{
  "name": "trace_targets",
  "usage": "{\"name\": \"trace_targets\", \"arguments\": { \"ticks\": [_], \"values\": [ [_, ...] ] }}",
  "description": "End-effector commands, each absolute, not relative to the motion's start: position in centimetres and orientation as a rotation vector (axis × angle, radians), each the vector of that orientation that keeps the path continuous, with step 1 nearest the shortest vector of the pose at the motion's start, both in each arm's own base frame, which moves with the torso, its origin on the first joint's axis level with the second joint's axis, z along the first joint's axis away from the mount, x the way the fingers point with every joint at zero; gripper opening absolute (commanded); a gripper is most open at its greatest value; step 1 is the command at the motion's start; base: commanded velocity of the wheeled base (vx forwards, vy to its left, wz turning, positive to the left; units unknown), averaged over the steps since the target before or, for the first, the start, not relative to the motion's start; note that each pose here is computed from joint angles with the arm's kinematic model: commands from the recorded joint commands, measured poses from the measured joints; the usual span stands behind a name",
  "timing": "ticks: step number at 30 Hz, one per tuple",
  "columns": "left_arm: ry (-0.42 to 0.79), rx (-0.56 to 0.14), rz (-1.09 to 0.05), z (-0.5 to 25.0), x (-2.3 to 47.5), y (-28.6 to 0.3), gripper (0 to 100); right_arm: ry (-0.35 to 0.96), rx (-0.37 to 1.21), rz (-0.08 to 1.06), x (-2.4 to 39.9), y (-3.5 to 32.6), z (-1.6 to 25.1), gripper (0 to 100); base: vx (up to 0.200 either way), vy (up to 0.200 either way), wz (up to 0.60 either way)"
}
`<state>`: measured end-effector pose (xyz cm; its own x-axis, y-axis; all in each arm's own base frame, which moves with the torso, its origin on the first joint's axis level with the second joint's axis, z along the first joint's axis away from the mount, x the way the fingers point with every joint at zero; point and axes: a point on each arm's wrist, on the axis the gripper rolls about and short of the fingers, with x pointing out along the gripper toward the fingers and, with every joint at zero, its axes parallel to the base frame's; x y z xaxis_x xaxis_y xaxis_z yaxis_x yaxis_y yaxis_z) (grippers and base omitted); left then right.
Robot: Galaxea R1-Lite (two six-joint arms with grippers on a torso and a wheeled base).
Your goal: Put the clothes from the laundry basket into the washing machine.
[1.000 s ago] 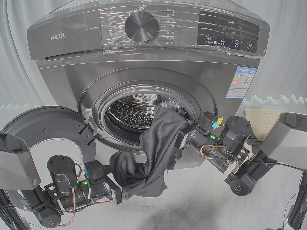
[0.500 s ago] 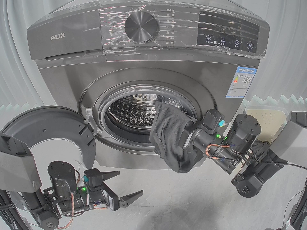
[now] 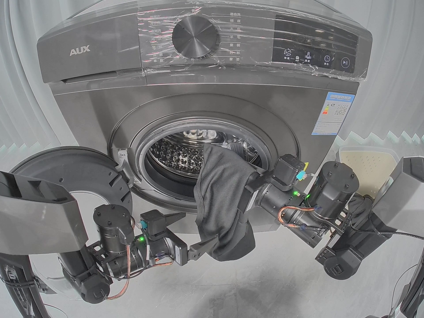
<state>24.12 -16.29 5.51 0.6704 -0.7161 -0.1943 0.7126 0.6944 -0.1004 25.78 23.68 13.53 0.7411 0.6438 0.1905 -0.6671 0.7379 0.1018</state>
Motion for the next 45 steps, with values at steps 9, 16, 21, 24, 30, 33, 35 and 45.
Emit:
{"name": "trace_targets", "arguments": {
  "ticks": [9, 16, 21, 24, 30, 33, 35, 45],
  "values": [
    [0.198, -0.022, -0.801, 3.0, 28.1, -18.9, 100, -0.126, 0.178, 0.781, 24.1, 25.0, 13.3, 0, 0.0, 0.0, 0.0],
    [0.16, -0.022, -0.776, 2.0, 30.7, -19.4, 100, -0.133, 0.192, 0.789, 23.3, 24.8, 14.0, 0, 0.0, 0.0, 0.0],
    [0.161, -0.021, -0.776, 1.3, 31.2, -19.7, 100, -0.132, 0.192, 0.787, 23.0, 24.7, 14.1, 0, 0.0, 0.0, 0.0],
    [0.156, -0.021, -0.775, 1.1, 31.5, -19.9, 100, -0.128, 0.193, 0.788, 22.9, 24.7, 14.0, 0, 0.0, 0.0, 0.0],
    [0.141, -0.024, -0.775, 1.4, 31.7, -20.0, 0, -0.123, 0.196, 0.789, 22.9, 24.7, 13.9, 0, 0.0, 0.0, 0.0],
    [0.132, -0.027, -0.768, 1.8, 31.7, -19.9, 0, -0.113, 0.193, 0.785, 22.8, 24.4, 13.8, 0, 0.0, 0.0, 0.0],
    [0.126, -0.031, -0.75, 2.1, 32.0, -19.4, 0, -0.106, 0.189, 0.78, 22.6, 24.1, 13.7, 0, 0.0, 0.0, 0.0],
    [0.06, -0.05, -0.677, 4.8, 32.2, -18.0, 0, 0.091, 0.098, 0.728, 21.0, 20.6, 9.6, 0, 0.0, 0.0, 0.0]
  ]
}}
